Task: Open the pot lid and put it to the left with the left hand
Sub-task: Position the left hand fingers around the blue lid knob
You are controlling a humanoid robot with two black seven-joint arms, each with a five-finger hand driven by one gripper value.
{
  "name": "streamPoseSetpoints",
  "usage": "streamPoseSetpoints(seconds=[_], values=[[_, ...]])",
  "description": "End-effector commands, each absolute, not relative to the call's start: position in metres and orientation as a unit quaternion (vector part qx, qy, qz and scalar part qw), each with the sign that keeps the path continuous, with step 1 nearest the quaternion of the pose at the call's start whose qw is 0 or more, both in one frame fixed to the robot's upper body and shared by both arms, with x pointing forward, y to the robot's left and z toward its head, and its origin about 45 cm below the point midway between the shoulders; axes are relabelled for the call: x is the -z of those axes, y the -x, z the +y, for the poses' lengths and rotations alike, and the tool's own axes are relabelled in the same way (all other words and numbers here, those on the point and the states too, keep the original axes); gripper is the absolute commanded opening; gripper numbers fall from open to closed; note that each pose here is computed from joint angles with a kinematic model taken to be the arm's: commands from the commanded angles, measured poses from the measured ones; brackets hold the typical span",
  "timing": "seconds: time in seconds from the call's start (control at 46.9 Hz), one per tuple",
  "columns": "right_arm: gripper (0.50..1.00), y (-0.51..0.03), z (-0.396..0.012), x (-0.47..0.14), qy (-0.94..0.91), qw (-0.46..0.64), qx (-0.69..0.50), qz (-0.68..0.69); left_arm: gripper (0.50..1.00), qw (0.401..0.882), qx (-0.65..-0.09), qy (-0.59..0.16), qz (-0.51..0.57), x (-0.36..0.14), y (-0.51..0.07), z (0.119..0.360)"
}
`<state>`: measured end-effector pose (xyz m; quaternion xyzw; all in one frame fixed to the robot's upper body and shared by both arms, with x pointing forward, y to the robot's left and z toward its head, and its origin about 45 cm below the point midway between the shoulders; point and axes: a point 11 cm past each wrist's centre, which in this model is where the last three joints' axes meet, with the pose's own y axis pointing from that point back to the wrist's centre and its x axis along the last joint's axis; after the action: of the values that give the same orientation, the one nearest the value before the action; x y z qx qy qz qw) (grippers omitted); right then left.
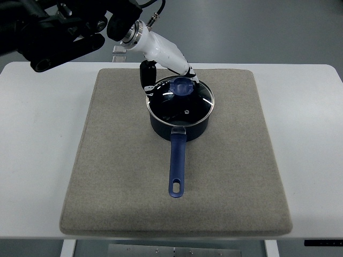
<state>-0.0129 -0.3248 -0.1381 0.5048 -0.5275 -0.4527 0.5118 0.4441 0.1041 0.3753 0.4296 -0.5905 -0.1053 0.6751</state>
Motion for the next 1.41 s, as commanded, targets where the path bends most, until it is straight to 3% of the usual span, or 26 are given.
streamPoseSetpoints(seconds=[0.0, 0.427, 0.683, 1.387], values=[[0.917, 0.013, -0.325, 0.138, -0.505, 0.512, 0.453, -0.528, 0.992, 0.667, 0.111, -0.435, -0.594, -0.374, -0.444, 0.106], [0.917, 0.013, -0.325, 0.138, -0.505, 0.512, 0.453, -0.528, 0.992, 0.651, 0.114, -0.446, -0.603, -0.382, -0.446, 0.108], [0.917, 0.013, -0.325, 0.138, -0.505, 0.512, 0.453, -0.528, 0.992, 0.691, 0.063, -0.392, -0.605, -0.402, -0.447, 0.099], [0.917, 0.013, -0.325, 0.138, -0.505, 0.512, 0.453, -0.528, 0.994, 0.705, 0.053, -0.401, -0.583, -0.370, -0.455, 0.112]])
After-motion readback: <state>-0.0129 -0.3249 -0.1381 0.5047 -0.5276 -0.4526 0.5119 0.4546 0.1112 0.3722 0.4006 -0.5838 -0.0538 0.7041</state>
